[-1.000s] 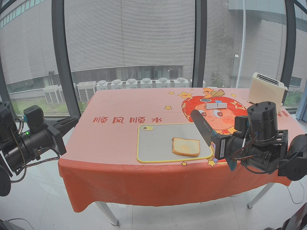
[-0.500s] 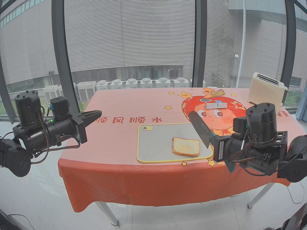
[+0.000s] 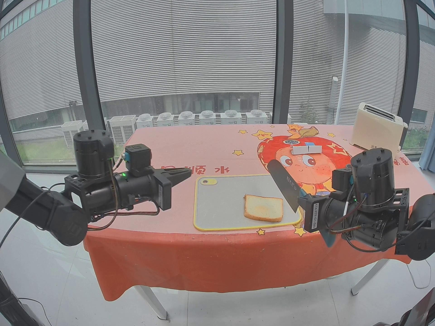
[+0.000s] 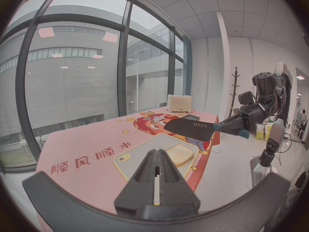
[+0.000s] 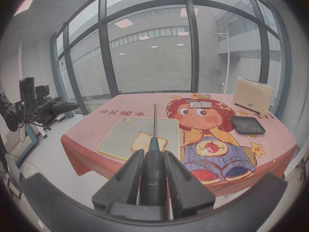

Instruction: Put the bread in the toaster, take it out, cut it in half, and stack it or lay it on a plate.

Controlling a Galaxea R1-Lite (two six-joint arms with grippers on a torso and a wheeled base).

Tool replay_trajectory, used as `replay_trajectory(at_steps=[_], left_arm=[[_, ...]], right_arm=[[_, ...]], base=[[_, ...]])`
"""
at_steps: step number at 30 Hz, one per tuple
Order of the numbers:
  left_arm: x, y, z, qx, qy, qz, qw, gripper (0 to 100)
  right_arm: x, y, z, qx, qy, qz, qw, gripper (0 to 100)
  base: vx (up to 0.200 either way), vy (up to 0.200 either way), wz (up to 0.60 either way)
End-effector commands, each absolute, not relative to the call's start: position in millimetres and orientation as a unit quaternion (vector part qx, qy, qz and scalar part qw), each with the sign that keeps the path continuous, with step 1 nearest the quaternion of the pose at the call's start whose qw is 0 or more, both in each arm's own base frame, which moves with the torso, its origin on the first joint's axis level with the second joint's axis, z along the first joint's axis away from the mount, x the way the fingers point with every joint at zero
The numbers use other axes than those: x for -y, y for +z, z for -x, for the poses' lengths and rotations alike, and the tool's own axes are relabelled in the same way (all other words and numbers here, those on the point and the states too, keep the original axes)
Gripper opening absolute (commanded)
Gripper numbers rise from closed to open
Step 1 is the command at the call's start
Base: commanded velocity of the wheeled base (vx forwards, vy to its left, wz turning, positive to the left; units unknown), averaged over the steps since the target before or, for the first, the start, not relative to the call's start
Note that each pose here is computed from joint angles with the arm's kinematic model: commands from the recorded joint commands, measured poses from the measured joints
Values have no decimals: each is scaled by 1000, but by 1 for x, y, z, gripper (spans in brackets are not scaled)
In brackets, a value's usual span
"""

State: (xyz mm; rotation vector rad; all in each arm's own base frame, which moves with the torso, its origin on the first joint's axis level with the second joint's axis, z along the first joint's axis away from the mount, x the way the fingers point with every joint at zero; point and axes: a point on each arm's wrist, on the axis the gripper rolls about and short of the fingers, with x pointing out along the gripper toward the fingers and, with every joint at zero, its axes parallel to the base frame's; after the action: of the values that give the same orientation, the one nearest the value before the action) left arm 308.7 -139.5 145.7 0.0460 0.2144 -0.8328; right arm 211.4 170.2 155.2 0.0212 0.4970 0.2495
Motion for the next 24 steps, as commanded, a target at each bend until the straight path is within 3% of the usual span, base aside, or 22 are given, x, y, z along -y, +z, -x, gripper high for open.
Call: replay_trajectory(at_steps=[1, 24], left_arm=[[164, 119, -325, -132, -408, -28, 903, 0], [207, 63, -352, -175, -410, -38, 894, 0]], right_arm=[[-169, 152, -208, -251, 124, -5, 960, 0], [-158, 140, -204, -283, 90, 15, 955, 0]], base=[[0, 0, 0], [0, 0, 0]])
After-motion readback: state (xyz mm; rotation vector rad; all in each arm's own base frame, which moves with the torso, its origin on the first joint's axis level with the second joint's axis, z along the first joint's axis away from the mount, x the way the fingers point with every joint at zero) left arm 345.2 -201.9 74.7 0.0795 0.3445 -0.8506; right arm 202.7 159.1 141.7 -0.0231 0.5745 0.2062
